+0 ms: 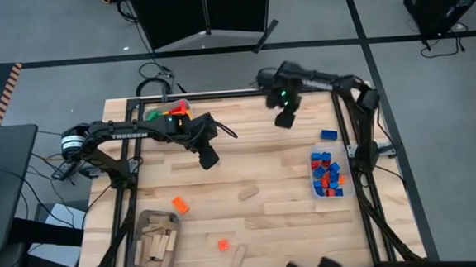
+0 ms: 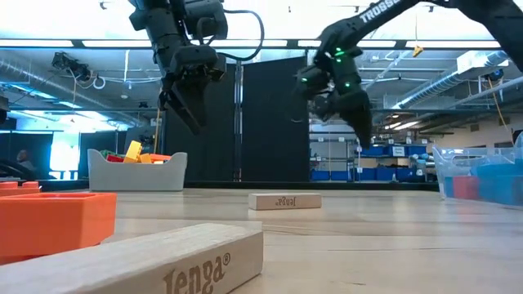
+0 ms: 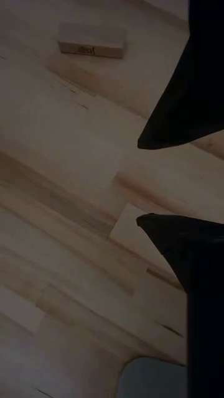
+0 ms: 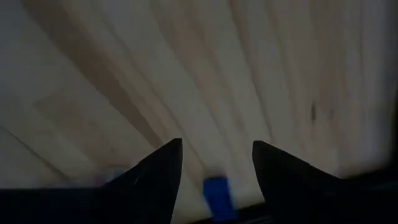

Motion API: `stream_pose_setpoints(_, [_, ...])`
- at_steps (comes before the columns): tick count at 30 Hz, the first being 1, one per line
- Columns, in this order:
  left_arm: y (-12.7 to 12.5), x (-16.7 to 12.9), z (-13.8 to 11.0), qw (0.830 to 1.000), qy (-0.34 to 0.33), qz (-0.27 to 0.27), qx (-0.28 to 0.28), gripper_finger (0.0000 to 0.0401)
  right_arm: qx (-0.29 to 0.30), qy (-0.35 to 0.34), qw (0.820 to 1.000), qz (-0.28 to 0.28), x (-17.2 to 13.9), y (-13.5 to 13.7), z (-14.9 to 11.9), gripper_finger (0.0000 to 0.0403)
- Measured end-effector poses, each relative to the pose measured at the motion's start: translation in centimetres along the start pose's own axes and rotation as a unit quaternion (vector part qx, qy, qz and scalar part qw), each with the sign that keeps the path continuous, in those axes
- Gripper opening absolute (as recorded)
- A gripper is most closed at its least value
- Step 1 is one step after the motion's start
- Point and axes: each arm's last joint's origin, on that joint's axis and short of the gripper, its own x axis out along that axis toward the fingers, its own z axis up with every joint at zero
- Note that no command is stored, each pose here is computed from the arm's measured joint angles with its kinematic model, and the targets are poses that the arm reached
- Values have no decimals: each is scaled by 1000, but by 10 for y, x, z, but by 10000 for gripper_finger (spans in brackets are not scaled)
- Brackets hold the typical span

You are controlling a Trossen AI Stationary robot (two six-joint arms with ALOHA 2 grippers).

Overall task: Sort blocks by size
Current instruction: Put the large blue game piece into the gray bin

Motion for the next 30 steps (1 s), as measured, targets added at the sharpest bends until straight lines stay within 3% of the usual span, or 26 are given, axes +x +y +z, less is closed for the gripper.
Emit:
stream_pose_setpoints(5, [0,0,0,1000,0,0,-1,188,94,-5,995,42,-3,-39,-31,210])
stream_pose_setpoints(11, [0,0,0,1000,2,-7,-2,188,202,13,979,39,5,-56,-75,207])
stream_pose_setpoints(20, [-1,0,2,1000,-7,-10,-2,188,221,85,971,17,63,-41,-115,206])
stream_pose_setpoints(30, [-2,0,5,999,-24,-20,-17,188,197,85,977,18,98,-34,-121,206])
